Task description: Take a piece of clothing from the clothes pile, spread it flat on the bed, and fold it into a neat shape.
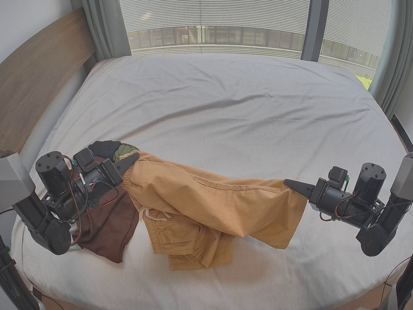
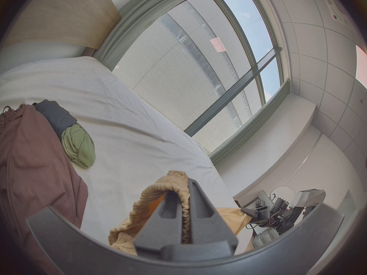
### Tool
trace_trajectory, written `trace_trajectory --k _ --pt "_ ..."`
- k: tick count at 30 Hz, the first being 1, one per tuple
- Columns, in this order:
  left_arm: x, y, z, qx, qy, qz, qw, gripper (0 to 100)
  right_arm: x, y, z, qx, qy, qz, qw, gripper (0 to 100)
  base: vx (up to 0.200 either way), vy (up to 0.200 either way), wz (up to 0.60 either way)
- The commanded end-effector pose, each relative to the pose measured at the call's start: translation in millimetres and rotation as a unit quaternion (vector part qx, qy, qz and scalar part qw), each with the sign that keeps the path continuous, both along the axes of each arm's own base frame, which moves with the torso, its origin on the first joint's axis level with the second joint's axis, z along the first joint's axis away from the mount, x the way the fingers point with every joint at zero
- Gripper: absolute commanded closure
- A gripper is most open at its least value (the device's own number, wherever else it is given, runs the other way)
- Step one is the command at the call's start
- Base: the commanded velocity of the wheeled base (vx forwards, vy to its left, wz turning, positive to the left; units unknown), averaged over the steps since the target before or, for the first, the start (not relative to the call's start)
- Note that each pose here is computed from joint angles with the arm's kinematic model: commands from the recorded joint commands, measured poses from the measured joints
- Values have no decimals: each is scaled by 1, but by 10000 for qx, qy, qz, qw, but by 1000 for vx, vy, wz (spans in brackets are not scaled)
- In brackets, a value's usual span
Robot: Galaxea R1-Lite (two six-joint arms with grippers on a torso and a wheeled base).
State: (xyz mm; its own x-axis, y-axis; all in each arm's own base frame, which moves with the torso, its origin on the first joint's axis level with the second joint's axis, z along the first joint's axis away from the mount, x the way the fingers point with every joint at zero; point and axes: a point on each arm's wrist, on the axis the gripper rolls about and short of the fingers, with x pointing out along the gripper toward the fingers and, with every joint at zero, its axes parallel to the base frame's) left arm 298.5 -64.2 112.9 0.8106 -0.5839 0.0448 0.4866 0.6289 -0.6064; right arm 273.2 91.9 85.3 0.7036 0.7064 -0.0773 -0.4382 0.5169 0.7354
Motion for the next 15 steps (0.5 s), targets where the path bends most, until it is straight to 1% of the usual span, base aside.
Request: trace_trajectory --k 1,5,7,13,15 --pt "-4 2 9 -32 -145 12 9999 100 -4 -6 11 -7 -220 -58 9997 100 0 0 0" --pt "-7 3 15 -100 -188 -7 9998 100 -3 -11 11 -154 -356 -84 9992 100 0 0 0" --pt "-10 4 21 -205 -231 -9 9995 100 -4 -15 10 -206 -381 -79 9990 100 0 0 0" --pt "-14 5 29 -338 -279 -30 9990 100 -6 -20 17 -203 -519 -96 9984 100 0 0 0" --pt "-14 5 30 -365 -276 -26 9989 100 -8 -26 25 -177 -651 -192 9975 100 0 0 0"
